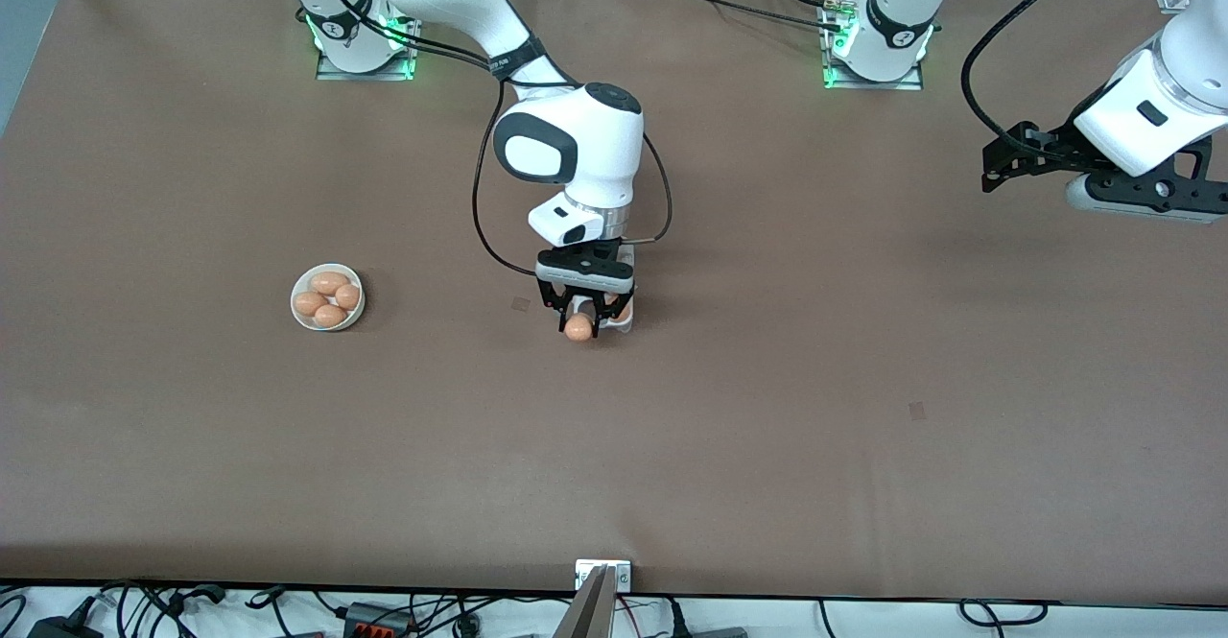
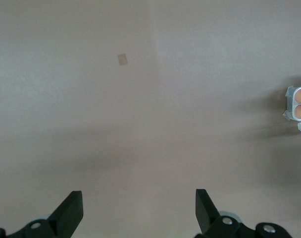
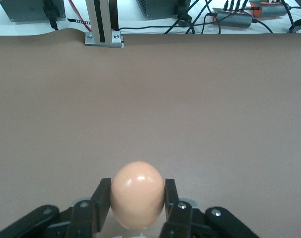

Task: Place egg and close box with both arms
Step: 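Lower the egg into the empty carton slot with the right gripper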

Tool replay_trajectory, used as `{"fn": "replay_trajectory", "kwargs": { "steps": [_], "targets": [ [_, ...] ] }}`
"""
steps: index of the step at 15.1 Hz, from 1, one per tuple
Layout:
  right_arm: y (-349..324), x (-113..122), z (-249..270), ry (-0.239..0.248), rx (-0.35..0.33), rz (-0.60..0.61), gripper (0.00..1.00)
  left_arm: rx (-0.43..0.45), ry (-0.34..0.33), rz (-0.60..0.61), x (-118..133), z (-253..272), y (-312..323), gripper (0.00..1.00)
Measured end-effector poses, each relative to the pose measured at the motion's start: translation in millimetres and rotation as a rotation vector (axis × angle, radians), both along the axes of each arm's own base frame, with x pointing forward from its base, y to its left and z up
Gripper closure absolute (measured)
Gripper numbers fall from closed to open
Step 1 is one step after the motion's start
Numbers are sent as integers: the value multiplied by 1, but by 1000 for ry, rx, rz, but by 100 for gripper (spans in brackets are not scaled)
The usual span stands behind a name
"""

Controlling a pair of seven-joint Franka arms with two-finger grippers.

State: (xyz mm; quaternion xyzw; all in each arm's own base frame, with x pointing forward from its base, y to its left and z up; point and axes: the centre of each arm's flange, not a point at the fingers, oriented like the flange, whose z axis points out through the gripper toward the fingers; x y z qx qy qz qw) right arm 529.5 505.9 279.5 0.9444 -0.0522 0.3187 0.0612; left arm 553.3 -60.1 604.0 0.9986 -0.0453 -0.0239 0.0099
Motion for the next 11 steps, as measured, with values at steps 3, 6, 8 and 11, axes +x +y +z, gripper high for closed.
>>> {"fn": "replay_trajectory", "kwargs": {
  "steps": [3, 6, 8, 11],
  "targets": [
    [0, -3, -20, 18, -22, 3, 52, 0, 0, 0, 0, 0, 0, 0],
    [3, -9, -41, 38, -42, 10, 52, 0, 0, 1, 0, 0, 0, 0],
    [5, -12, -49, 51, -41, 3, 52, 0, 0, 0, 0, 0, 0, 0],
    [9, -17, -54, 70, -26, -9, 52, 3, -1, -1, 0, 0, 0, 0]
  ]
}}
